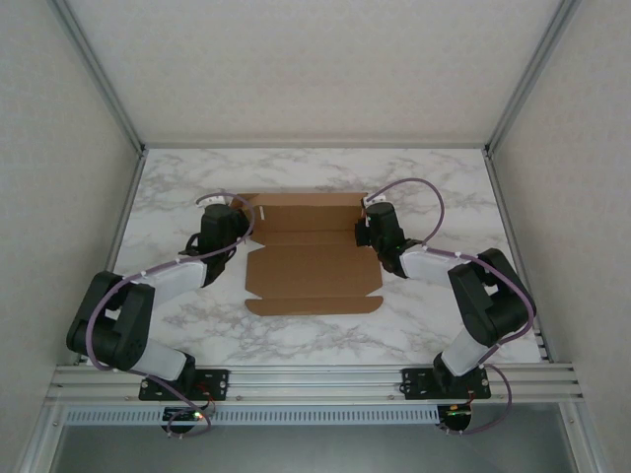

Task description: Fold the paper box

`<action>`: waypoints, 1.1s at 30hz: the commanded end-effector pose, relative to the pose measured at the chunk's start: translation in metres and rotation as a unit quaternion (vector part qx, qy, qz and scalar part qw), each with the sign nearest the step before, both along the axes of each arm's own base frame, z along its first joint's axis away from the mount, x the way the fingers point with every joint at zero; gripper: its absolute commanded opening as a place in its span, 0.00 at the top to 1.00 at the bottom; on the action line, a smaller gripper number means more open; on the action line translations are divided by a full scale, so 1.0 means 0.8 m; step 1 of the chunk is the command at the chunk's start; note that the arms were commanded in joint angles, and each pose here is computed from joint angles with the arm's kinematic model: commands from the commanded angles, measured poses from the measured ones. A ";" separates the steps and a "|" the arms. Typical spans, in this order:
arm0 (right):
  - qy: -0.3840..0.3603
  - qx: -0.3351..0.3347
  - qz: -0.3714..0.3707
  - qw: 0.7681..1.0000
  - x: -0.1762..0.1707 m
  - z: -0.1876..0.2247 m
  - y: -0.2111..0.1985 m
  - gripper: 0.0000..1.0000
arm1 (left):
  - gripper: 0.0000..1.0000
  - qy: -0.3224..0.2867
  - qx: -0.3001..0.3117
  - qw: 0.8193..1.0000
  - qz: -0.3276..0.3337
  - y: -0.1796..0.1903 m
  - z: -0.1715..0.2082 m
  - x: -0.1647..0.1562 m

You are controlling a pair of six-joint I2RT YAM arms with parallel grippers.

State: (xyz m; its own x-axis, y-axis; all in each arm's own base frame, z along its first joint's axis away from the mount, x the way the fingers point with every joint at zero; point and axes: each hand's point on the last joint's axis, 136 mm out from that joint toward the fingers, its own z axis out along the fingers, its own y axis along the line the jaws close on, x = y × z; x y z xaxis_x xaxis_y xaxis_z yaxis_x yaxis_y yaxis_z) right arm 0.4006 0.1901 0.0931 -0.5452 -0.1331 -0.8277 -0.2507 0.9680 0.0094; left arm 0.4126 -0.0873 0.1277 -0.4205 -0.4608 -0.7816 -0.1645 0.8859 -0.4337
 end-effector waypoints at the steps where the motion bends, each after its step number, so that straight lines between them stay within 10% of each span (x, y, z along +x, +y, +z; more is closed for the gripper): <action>1: 0.049 -0.030 0.009 0.998 -0.019 -0.029 -0.006 1.00 | 0.90 -0.014 0.003 1.000 0.014 0.001 0.028 0.009; 14: 0.052 -0.029 0.006 0.998 -0.014 -0.026 -0.011 1.00 | 0.39 0.031 0.020 0.999 0.027 0.056 0.050 -0.054; 22: 0.053 -0.027 0.014 0.998 -0.015 -0.026 -0.008 1.00 | 0.39 -0.070 -0.021 0.996 0.056 0.098 0.125 -0.056; 33: 0.056 -0.019 0.012 0.998 -0.017 -0.027 -0.007 1.00 | 0.46 0.033 -0.111 0.993 0.010 0.089 0.027 0.041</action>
